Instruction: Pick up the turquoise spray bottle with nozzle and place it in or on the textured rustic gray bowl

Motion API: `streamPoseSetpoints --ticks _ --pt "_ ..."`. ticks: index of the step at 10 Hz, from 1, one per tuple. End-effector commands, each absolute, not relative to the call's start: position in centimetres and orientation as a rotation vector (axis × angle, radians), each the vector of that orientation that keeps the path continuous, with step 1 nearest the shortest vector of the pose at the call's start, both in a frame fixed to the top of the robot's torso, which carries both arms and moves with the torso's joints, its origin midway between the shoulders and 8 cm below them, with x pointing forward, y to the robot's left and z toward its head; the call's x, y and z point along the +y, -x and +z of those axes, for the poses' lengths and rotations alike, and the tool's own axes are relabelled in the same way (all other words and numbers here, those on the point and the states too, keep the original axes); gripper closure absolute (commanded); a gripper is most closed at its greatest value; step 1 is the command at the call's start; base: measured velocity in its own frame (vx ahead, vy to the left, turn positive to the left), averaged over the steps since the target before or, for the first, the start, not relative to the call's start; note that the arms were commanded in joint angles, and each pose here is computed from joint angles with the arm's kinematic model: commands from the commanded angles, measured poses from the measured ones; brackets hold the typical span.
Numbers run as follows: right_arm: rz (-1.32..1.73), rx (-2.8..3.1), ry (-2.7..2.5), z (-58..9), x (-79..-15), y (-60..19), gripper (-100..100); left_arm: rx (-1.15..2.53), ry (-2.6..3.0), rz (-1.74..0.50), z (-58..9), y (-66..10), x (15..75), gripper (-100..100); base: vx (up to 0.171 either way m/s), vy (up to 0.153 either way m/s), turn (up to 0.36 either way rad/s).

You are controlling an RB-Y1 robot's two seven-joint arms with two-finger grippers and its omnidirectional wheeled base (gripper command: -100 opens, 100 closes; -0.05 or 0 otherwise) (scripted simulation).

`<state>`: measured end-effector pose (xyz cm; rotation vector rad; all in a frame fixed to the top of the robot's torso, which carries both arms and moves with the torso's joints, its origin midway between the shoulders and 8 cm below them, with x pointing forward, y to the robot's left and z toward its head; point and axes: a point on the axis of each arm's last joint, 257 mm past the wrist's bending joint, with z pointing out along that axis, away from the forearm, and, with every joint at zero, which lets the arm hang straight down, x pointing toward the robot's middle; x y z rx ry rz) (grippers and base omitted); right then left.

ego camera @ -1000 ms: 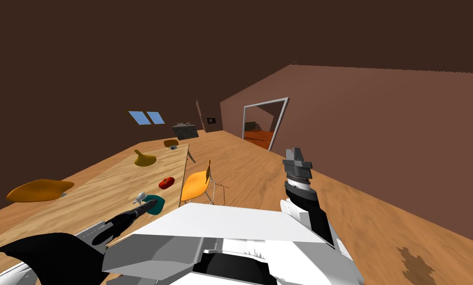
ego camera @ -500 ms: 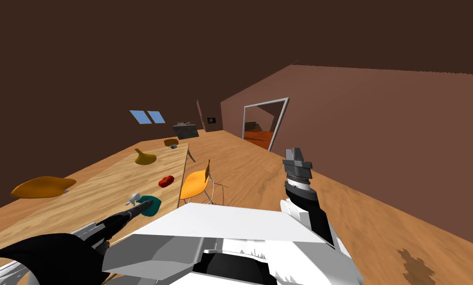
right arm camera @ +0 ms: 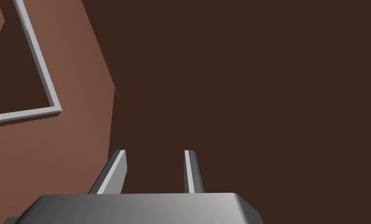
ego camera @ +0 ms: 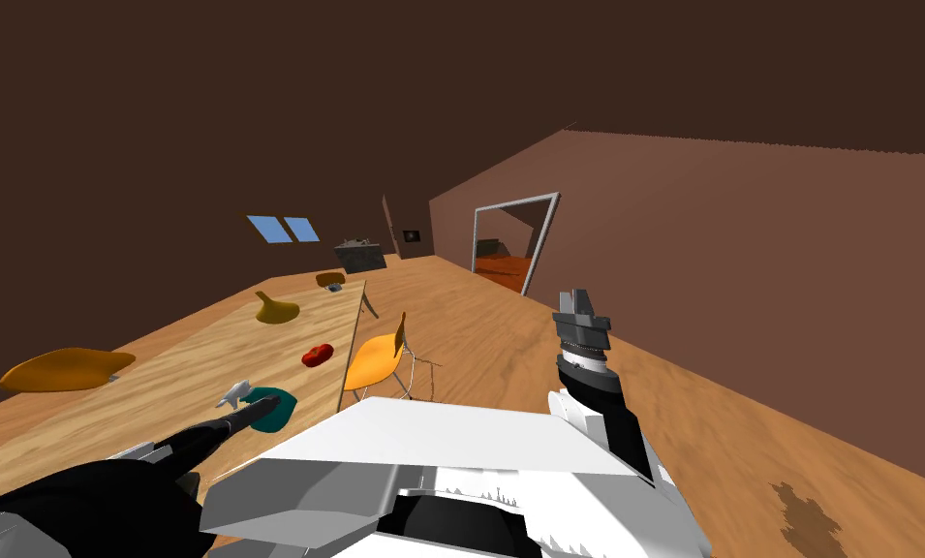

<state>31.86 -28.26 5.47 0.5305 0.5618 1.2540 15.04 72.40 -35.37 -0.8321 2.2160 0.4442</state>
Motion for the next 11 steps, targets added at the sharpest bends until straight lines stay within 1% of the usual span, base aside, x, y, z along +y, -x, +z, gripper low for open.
streamPoseSetpoints --ticks 1,3,7,9,11 --pt "1.254 0.562 -0.531 5.5 -28.3 -31.9 0 2.212 0.846 0.49 -34.0 -13.9 73.8 100 -0.014 -0.099 -0.059" --pt "1.254 0.562 -0.531 5.5 -28.3 -31.9 0 2.21 0.852 0.52 -32.8 -13.3 74.6 100 -0.009 -0.114 -0.033" --pt "1.254 0.562 -0.531 5.5 -28.3 -31.9 0 2.208 0.847 0.565 -30.2 -13.2 75.8 100 -0.01 -0.059 -0.01" --pt "1.254 0.562 -0.53 5.5 -28.3 -31.9 0 2.209 0.833 0.564 -29.4 -13.9 75.8 100 -0.05 -0.026 0.046" --pt "1.254 0.562 -0.53 5.5 -28.3 -31.9 0 2.215 0.798 0.54 -28.3 -15.9 75.1 100 -0.066 0.024 0.109"
